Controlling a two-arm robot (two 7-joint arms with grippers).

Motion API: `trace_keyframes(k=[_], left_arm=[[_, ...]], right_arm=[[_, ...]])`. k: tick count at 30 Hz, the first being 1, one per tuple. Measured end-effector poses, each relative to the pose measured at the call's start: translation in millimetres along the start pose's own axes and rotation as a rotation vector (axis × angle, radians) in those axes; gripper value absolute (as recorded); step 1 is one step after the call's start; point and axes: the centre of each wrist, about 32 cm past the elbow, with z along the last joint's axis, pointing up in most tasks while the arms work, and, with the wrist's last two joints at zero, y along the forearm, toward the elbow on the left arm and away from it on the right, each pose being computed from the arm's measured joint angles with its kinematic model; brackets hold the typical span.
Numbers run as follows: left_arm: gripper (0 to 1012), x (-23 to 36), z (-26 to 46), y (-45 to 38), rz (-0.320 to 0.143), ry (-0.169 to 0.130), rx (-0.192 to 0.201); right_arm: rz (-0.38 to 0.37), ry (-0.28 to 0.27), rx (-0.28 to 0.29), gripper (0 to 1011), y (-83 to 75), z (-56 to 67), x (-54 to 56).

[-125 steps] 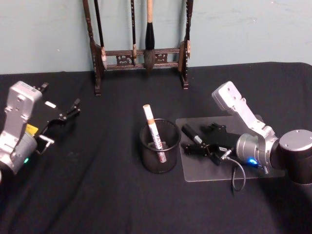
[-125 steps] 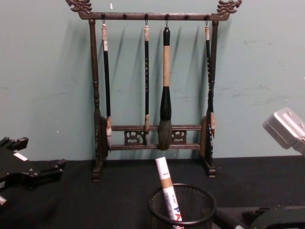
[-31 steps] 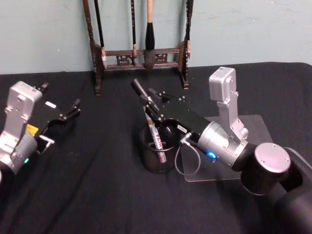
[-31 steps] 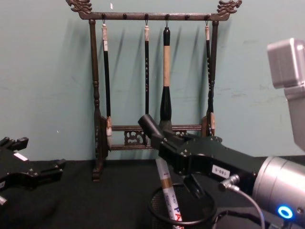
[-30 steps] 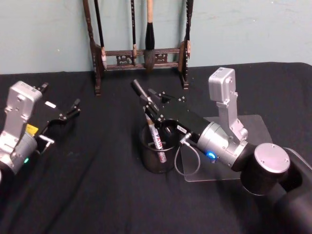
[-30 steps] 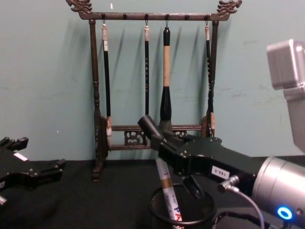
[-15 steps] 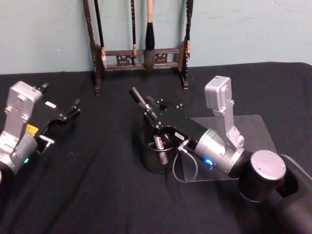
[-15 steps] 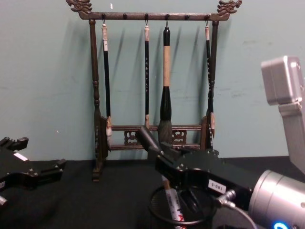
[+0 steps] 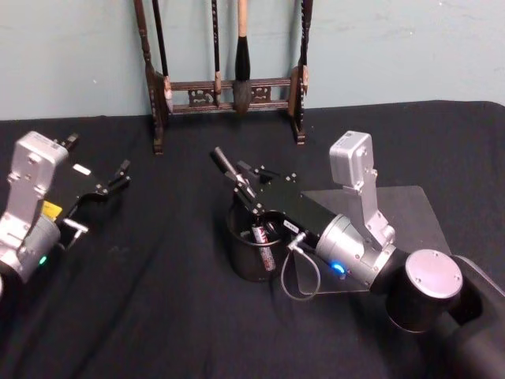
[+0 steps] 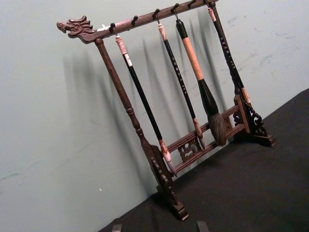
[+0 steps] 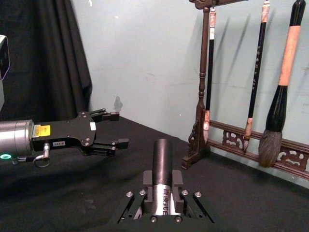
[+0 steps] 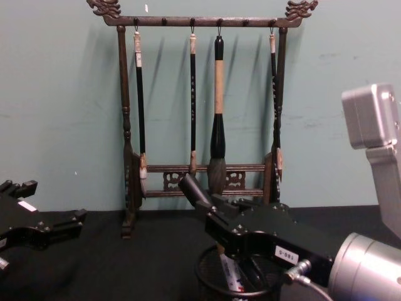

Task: Pick up the water-based marker from the table and place it into the pen holder.

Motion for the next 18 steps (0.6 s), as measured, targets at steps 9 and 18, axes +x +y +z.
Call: trace_keyframes(k=[9, 18], left_arm=[[1001, 0.0, 0.0, 0.0, 0.000, 0.000, 0.000], [1001, 0.0, 0.0, 0.0, 0.000, 0.000, 0.000]], right_arm=[[0.000, 0.001, 0.000, 238, 0.0, 0.3, 0.2], [0.000, 0.003, 0.000, 503, 0.1, 0.5, 0.4]])
